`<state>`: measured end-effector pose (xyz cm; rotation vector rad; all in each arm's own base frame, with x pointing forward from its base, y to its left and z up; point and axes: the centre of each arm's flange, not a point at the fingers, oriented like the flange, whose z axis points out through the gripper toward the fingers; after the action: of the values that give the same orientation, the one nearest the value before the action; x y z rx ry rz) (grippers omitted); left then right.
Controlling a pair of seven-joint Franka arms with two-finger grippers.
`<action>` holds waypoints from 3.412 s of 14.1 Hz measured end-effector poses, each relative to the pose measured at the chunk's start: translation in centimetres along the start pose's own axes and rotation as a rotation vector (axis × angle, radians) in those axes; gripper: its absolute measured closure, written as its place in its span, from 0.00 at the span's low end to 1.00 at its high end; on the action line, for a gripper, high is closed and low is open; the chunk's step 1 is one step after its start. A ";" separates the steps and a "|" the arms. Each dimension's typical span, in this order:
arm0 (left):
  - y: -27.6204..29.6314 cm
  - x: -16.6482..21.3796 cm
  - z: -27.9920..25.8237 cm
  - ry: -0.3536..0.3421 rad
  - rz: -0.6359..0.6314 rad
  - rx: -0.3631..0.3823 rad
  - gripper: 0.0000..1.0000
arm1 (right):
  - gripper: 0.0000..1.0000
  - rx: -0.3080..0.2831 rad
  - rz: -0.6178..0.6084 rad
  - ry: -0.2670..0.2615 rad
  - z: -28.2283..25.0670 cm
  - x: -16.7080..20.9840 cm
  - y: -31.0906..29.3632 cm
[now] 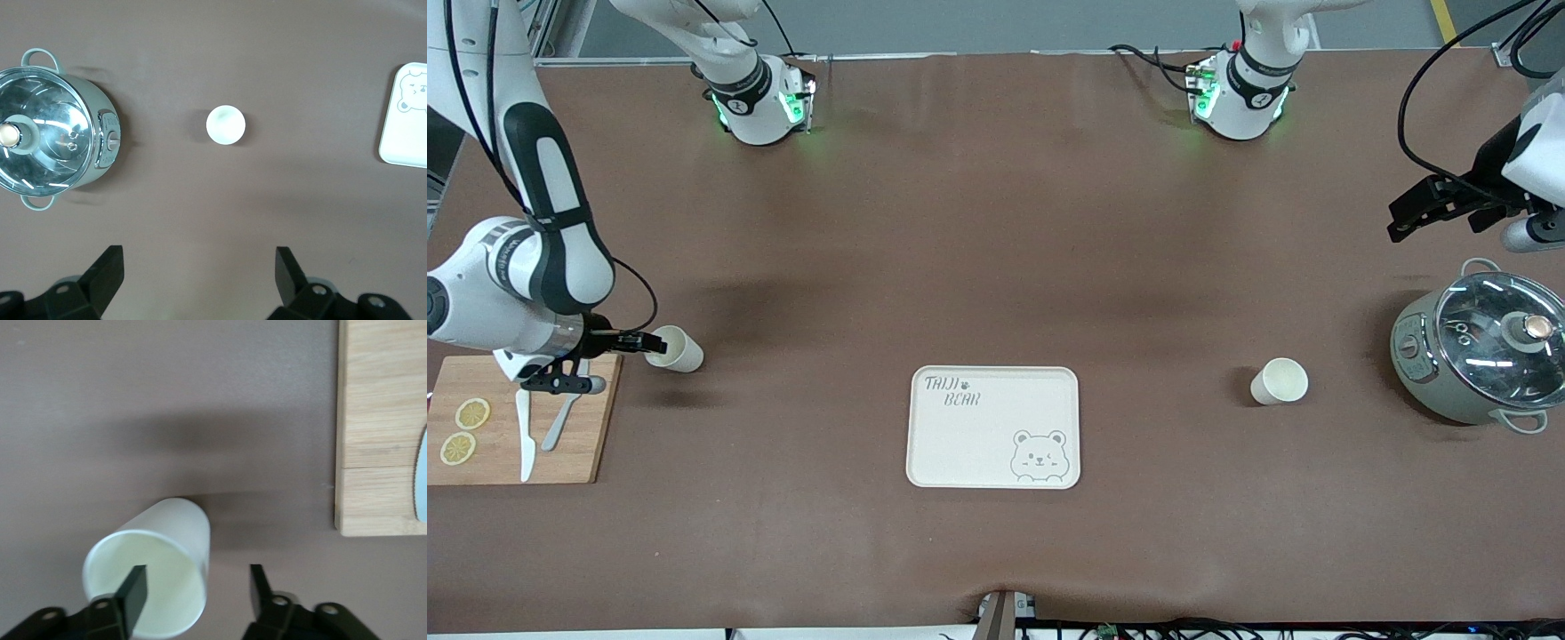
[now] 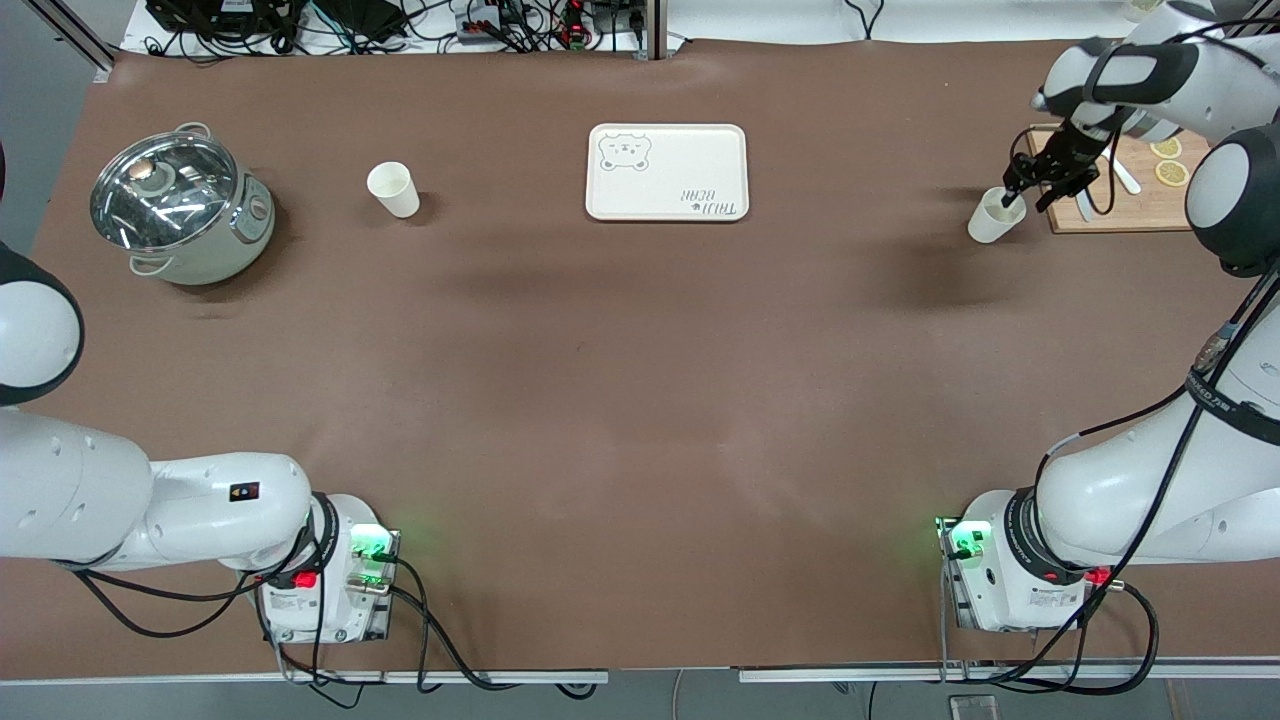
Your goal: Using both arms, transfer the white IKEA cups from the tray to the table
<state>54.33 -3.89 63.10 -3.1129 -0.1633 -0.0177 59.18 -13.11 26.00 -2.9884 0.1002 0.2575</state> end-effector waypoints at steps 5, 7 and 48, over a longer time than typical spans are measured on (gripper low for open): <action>0.0 0.0 0.2 -0.003 0.038 0.000 0.00 | 0.00 0.010 -0.068 0.079 -13.0 3.4 -2.8; -0.1 0.0 0.2 -0.003 0.063 0.001 0.00 | 0.00 0.017 -0.113 0.091 -18.6 3.4 -5.3; -0.2 -1.8 -1.6 -0.024 0.167 -0.006 0.00 | 0.00 -0.114 -0.167 0.169 -35.7 -11.4 -14.5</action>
<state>52.46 -3.88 64.67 -3.1223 0.0964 0.0226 55.01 -3.38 64.73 -3.1030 -0.1519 -0.0081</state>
